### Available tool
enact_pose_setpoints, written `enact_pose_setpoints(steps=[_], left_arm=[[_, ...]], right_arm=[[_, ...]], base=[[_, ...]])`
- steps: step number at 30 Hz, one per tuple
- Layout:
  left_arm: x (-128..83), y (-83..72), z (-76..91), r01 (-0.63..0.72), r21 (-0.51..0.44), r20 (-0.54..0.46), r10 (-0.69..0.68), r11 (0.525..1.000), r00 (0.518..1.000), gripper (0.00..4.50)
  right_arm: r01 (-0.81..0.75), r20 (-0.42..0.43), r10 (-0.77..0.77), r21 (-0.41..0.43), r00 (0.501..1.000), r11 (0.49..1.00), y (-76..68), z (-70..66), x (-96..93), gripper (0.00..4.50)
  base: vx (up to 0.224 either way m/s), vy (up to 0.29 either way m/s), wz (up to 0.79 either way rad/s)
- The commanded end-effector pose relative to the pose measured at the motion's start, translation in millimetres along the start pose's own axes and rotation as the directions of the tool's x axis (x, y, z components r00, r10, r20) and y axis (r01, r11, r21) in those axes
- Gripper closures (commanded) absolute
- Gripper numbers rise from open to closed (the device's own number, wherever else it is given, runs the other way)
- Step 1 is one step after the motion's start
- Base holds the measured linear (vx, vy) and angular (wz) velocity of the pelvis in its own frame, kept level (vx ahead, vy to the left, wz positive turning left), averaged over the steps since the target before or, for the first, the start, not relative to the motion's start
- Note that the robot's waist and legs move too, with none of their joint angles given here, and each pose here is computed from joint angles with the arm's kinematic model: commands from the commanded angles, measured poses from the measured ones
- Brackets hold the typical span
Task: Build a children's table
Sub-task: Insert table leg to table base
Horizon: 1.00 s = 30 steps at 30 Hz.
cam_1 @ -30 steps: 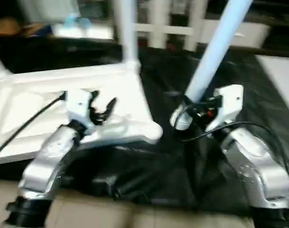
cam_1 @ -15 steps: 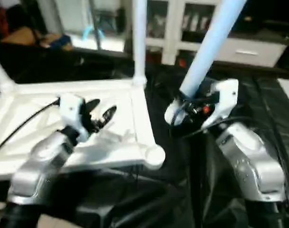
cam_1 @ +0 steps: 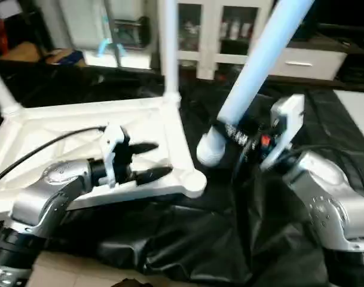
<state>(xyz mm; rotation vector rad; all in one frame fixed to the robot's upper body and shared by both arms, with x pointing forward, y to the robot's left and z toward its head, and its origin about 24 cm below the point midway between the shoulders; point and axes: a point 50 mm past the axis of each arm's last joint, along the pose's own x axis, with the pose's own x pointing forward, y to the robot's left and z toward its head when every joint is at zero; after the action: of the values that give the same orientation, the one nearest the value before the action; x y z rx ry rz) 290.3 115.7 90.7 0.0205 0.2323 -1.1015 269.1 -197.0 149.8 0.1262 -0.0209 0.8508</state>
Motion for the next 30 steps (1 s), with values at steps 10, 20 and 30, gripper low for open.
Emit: enact_pose_setpoints(steps=[10, 20, 30], left_arm=[[1, 8.1, -32.3, 0.029, 0.070, -0.221, -0.012, 0.997, 0.975, 0.01], [10, 31.2, -29.5, -0.199, 0.105, -0.149, 0.213, 0.974, 0.966, 0.01], [25, 33.4, -20.9, -0.184, 0.145, -0.090, 0.198, 0.972, 0.976, 0.01]], right_arm=[[-0.077, -0.065, 0.075, -0.017, 0.995, 0.997, 5.4, 1.3, -7.0, 2.66], [-0.044, -0.069, 0.042, -0.025, 0.997, 0.999, 4.1, 3.6, -15.4, 2.66], [-0.012, -0.063, 0.010, -0.037, 0.998, 0.999, 1.1, 6.9, -20.3, 2.66]], base=[[-0.023, -0.010, 0.04], [-0.072, 0.010, 0.06], [-0.018, -0.046, 0.12]])
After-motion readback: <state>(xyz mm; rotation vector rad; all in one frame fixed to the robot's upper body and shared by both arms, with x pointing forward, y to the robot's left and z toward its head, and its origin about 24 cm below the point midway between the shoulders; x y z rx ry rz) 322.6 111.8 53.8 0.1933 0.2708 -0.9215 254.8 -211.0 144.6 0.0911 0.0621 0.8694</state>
